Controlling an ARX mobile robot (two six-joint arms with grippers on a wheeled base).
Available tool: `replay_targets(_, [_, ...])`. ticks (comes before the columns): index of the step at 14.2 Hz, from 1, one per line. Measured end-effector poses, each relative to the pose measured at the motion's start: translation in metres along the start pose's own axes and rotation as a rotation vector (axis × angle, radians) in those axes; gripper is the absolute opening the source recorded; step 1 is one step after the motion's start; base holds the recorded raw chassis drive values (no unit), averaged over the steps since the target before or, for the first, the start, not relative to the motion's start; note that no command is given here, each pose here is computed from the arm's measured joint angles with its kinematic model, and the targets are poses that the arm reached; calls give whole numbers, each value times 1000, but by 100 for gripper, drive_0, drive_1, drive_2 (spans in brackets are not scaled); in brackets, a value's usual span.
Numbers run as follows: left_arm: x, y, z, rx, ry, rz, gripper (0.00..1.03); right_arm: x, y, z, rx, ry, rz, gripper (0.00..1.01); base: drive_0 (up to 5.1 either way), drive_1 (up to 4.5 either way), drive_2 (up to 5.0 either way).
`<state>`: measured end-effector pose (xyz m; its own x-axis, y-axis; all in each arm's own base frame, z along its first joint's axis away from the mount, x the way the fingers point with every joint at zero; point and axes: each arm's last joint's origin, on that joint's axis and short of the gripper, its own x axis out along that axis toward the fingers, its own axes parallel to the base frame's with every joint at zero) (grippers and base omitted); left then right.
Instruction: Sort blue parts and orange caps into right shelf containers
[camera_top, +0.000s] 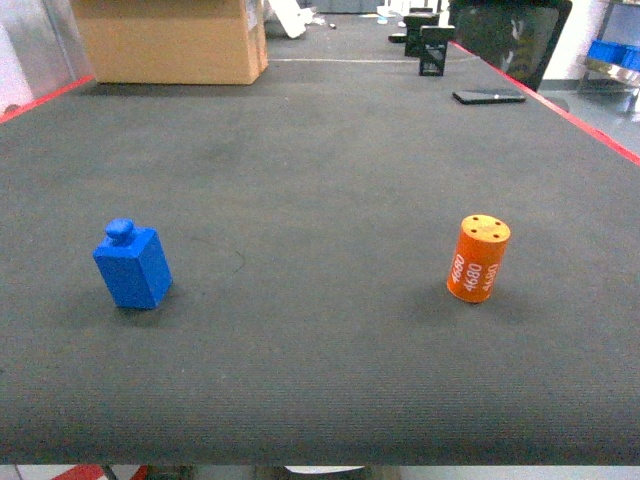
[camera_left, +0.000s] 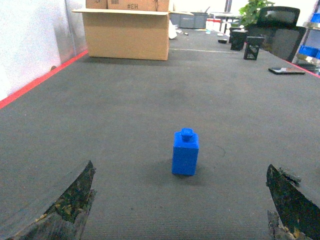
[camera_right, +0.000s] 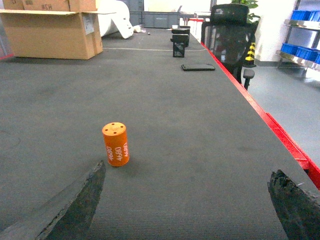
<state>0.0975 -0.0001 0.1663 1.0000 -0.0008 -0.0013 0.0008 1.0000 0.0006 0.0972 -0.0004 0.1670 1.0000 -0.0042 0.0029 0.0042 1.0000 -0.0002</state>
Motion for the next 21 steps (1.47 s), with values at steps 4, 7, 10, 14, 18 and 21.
replay_targets(4, [0,0,0,0,0,0,98,0,0,0,0,0,0,98,0,0,0])
replay_targets(7, [0,0,0,0,0,0,98,0,0,0,0,0,0,98,0,0,0])
replay_targets(10, [10,-9,-1,-27,89,108,98,9,11,-2,39,106,-86,98,0,0,0])
replay_targets(14, [79,-24,32,-65,-8,138,98,65,32,28,112,20,-20,98,0,0,0])
replay_targets(18, [159,-38,27,19,72,99,98,151,54,27,68,71,36,98,0,0,0])
replay_targets(21, [212,-47,12,55,128,92,98,219,70,-7,-2,217,52,98,0,0,0])
